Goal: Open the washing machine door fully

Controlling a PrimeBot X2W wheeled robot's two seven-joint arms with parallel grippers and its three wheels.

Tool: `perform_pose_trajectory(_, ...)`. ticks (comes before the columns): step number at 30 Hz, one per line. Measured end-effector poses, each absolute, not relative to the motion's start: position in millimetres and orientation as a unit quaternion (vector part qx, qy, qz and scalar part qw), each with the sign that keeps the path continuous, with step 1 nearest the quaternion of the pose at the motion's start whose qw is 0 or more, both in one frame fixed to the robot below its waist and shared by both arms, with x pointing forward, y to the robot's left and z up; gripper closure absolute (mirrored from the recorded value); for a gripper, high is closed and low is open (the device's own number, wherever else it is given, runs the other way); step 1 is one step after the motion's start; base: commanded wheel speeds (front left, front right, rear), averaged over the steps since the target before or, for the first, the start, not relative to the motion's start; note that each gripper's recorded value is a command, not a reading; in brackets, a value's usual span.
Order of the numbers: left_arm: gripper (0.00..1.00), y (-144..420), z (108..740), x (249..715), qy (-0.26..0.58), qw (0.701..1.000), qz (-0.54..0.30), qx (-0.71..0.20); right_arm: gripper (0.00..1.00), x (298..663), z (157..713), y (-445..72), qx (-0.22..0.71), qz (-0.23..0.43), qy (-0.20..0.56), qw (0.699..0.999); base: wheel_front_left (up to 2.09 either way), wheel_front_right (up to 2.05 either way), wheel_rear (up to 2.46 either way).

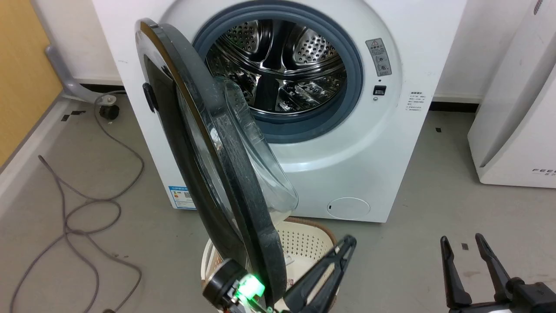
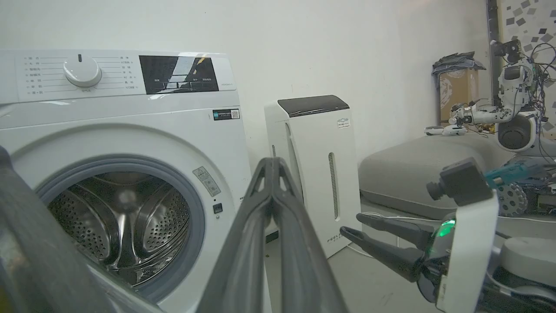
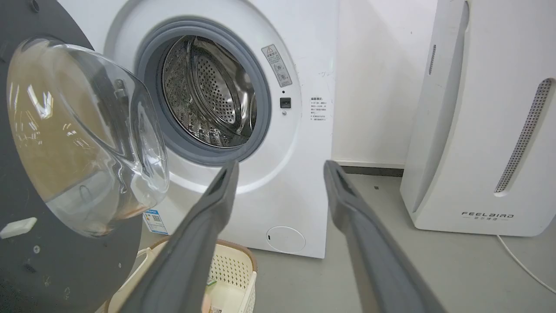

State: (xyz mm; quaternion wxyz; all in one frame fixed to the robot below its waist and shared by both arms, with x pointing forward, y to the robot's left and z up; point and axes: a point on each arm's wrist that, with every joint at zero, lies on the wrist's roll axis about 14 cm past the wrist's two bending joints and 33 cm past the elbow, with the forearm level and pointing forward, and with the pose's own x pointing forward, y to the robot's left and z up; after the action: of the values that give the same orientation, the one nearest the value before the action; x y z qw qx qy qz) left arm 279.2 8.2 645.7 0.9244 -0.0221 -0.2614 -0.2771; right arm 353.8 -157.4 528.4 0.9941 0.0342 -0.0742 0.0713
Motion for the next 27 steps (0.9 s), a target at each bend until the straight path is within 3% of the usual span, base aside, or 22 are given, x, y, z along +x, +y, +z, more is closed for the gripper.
perform_pose_trajectory(15,1.0,36,558,304,-0.124,0.965,-0.23,-0.004,0.0,360,515,-156,0.044,0.072,-0.054,0.995,0.0,0.0,0.0)
perform_pose_trajectory(27,1.0,70,548,311,-0.106,0.98,-0.168,0.0,0.0,368,508,-141,0.056,0.093,-0.041,0.993,0.0,0.0,0.0)
